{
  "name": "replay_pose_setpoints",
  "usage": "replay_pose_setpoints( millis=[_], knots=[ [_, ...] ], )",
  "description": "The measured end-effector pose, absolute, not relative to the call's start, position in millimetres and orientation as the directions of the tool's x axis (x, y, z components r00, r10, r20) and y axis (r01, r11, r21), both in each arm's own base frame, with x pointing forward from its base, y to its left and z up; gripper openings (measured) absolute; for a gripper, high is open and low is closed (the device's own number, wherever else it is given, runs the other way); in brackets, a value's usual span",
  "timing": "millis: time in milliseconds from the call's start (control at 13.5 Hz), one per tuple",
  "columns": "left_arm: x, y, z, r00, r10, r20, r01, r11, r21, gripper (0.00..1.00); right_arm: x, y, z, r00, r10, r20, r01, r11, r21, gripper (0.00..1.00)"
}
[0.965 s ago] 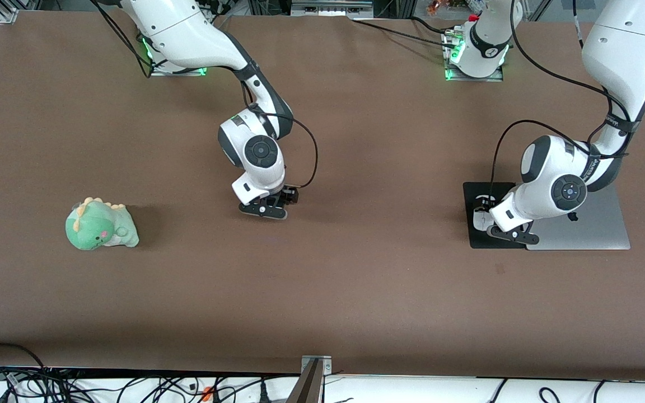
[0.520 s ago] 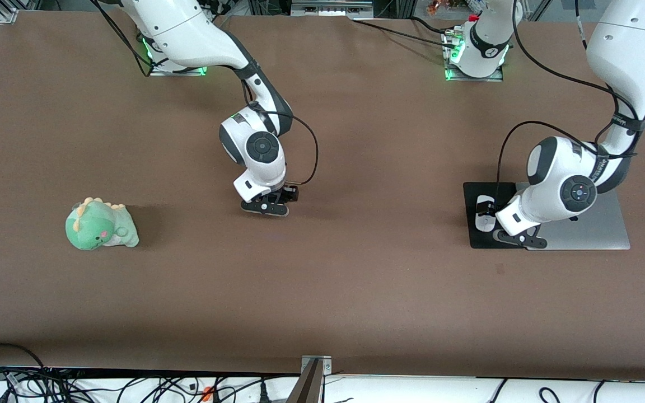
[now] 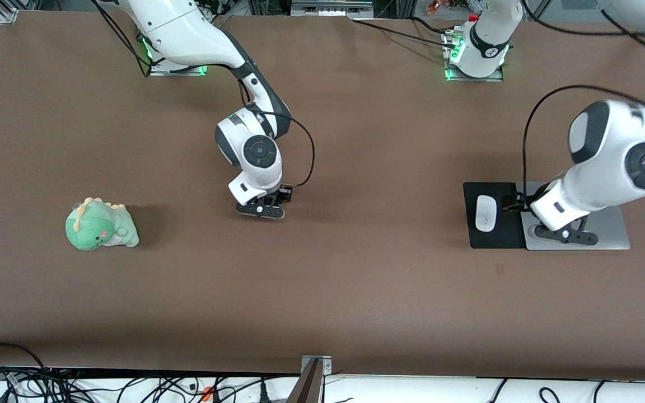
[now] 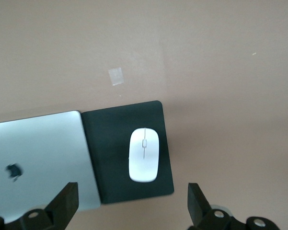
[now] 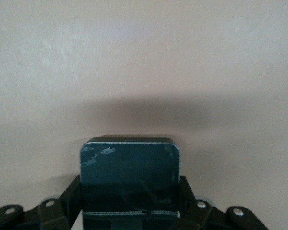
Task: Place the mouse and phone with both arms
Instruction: 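Carry the phone beside the plush toy while the left gripper withdraws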
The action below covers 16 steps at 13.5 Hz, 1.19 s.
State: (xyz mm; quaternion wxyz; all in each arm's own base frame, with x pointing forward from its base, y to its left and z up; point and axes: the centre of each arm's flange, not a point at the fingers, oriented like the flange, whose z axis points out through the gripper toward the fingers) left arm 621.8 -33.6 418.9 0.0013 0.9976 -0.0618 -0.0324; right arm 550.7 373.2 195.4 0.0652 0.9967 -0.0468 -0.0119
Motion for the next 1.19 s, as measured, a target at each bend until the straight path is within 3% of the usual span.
replay_pose_setpoints(
  millis=[297, 594, 1188],
  knots=[
    [577, -45, 530, 1.000, -0.023, 0.001, -0.023, -0.998, -0.060, 1.00, 584, 326, 203, 0.999, -0.008, -0.046, -0.002, -0.991, 0.133, 0.80],
    [549, -43, 603, 0.998, 0.050, 0.049, 0.055, -0.994, -0.099, 1.00, 597, 258, 197, 0.999, 0.024, -0.032, 0.027, -0.994, 0.107, 0.80],
    [549, 35, 610, 0.976, 0.218, 0.007, 0.218, -0.976, 0.000, 1.00, 583, 140, 195, 0.991, 0.132, 0.028, 0.130, -0.990, 0.055, 0.80]
  ],
)
